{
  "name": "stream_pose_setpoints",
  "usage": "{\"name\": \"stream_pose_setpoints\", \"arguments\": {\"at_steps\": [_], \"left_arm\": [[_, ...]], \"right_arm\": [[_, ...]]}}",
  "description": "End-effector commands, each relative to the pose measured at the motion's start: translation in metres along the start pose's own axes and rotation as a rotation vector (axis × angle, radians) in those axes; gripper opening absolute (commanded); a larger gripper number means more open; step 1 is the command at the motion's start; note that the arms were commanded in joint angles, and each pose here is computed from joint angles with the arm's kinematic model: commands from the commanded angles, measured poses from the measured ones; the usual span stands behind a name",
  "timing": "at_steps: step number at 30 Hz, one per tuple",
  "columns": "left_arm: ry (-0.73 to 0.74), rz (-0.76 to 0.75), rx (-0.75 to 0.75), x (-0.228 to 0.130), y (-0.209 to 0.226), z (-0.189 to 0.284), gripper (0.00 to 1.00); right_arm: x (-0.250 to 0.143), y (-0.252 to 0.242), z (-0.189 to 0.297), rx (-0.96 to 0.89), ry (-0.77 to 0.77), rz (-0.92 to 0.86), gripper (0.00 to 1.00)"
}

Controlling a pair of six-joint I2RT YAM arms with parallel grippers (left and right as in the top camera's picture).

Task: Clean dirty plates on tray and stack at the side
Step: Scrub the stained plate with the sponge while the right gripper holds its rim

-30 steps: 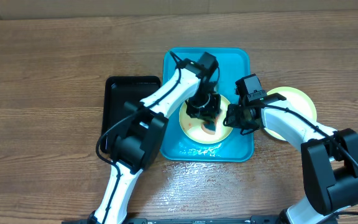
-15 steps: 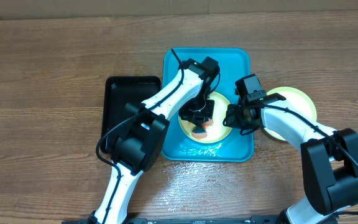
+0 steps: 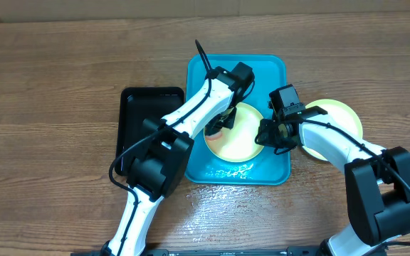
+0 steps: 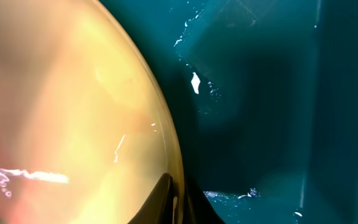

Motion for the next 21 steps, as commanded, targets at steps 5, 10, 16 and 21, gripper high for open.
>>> {"name": "stream_pose_setpoints", "arguments": {"at_steps": [5,10,16,21], "left_arm": [[-0.002,0.038,-0.006,0.015,0.015,-0.013,0.04],[0.102,0.013,-0.452,0.004,-0.044,-0.001,0.04],[0.129,-0.041,-0.703,-0.003,-0.09,0.02,0.04],[0.134,-0.074,-0.683,-0.011,-0.101,0.022,0.04]], "right_arm": [[-0.01,-0.02,-0.012,-0.105,0.034,-0.004,0.07],[-0.01,-0.02,-0.012,-0.104,0.034,-0.004,0.07],[-0.009,-0.02,-0.012,-0.104,0.033,-0.004,0.07],[-0.01,-0.02,-0.012,-0.105,0.034,-0.004,0.07]]}}
Point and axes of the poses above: each gripper's point midway between its finger pads, its own z axis back along the fingers, its own y axis along the line the jaws close on, x = y × z, the point moved 4 cm from there along z, back along the fingers, and after that the axes turned 3 degrees about -z, right-handed, at the moved point
